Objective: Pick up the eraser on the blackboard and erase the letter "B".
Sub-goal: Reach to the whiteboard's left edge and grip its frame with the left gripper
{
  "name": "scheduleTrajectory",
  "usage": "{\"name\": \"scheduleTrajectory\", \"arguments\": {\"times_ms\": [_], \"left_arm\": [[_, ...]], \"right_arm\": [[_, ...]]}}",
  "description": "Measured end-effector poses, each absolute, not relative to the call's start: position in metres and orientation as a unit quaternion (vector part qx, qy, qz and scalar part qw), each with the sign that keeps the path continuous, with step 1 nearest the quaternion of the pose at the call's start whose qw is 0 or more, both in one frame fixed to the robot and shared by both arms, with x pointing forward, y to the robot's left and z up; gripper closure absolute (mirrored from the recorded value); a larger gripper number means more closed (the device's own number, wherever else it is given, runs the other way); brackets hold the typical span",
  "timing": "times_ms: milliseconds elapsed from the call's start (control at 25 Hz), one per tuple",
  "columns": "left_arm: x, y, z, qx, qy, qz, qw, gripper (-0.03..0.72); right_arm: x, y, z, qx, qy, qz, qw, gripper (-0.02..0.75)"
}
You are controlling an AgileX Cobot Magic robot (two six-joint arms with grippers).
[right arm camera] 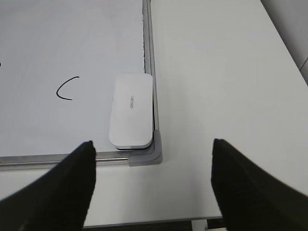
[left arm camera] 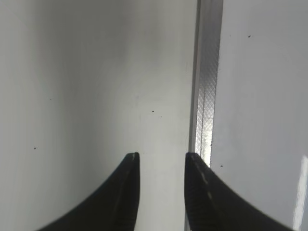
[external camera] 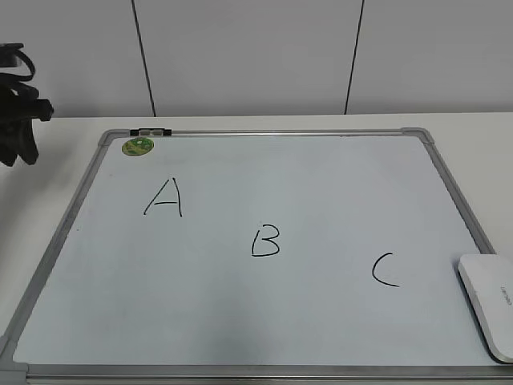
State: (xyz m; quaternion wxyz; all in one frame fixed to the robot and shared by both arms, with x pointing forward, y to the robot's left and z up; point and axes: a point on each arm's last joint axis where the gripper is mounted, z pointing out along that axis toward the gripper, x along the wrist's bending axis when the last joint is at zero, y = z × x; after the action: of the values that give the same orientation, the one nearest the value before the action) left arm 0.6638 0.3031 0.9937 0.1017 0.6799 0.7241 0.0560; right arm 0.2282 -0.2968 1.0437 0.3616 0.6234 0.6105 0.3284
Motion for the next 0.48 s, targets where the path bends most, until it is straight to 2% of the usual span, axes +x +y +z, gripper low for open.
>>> {"name": "scheduleTrajectory", "arguments": {"times_ms": [480], "left_arm": [[0.677,0.302,0.948,0.694,0.716,0.011,0.068,0.447]], "right_arm": [[0.228,-0.297,1.044,0.623,0.61,0.328,0.362,0.184]]}}
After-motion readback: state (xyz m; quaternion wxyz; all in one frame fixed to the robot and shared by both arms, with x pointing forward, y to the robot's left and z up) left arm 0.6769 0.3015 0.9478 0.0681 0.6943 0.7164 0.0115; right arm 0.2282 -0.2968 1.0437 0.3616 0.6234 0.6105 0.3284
